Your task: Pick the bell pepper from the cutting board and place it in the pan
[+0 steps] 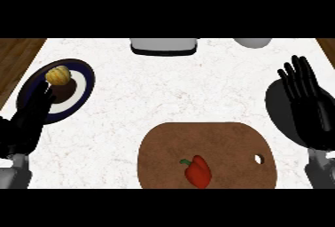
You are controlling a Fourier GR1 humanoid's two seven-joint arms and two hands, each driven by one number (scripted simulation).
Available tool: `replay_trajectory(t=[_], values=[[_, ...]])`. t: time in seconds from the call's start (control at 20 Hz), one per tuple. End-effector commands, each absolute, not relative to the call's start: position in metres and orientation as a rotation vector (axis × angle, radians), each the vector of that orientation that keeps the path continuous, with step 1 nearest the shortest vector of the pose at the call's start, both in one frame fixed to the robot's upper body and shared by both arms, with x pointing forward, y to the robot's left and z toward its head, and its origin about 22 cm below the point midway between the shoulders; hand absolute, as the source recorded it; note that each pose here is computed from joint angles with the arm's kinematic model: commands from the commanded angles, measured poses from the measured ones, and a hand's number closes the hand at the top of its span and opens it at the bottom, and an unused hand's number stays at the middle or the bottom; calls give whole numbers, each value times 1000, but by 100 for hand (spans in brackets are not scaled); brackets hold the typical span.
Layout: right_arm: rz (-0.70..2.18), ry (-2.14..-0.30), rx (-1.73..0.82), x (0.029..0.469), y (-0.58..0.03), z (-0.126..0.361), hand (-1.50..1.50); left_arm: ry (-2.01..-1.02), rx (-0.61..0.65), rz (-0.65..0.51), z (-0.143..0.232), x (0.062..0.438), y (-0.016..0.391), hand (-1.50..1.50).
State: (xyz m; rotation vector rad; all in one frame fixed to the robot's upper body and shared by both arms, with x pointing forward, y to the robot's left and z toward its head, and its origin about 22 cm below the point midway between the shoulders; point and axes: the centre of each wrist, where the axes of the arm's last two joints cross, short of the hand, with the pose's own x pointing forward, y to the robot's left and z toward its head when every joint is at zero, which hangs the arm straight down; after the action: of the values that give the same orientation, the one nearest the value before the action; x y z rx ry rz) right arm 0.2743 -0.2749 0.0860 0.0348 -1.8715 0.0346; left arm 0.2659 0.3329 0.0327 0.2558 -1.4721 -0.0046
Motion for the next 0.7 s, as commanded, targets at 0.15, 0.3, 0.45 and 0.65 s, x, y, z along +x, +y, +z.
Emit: replay_trajectory(t=[0.15, 0.3, 0.45, 0.65], values=[[864, -1964, 389, 263, -185, 117, 150, -1474, -25, -100, 25, 274, 268, 0], [1284, -2252, 41, 276, -198, 191, 150, -1400, -80, -123, 14, 271, 261, 0], [1509, -2240, 255, 260, -143, 154, -150, -1365, -262, -145, 8, 271, 217, 0], [1575, -2315, 415, 259, -105, 115, -150, -1358, -245, -111, 3, 265, 213, 0]])
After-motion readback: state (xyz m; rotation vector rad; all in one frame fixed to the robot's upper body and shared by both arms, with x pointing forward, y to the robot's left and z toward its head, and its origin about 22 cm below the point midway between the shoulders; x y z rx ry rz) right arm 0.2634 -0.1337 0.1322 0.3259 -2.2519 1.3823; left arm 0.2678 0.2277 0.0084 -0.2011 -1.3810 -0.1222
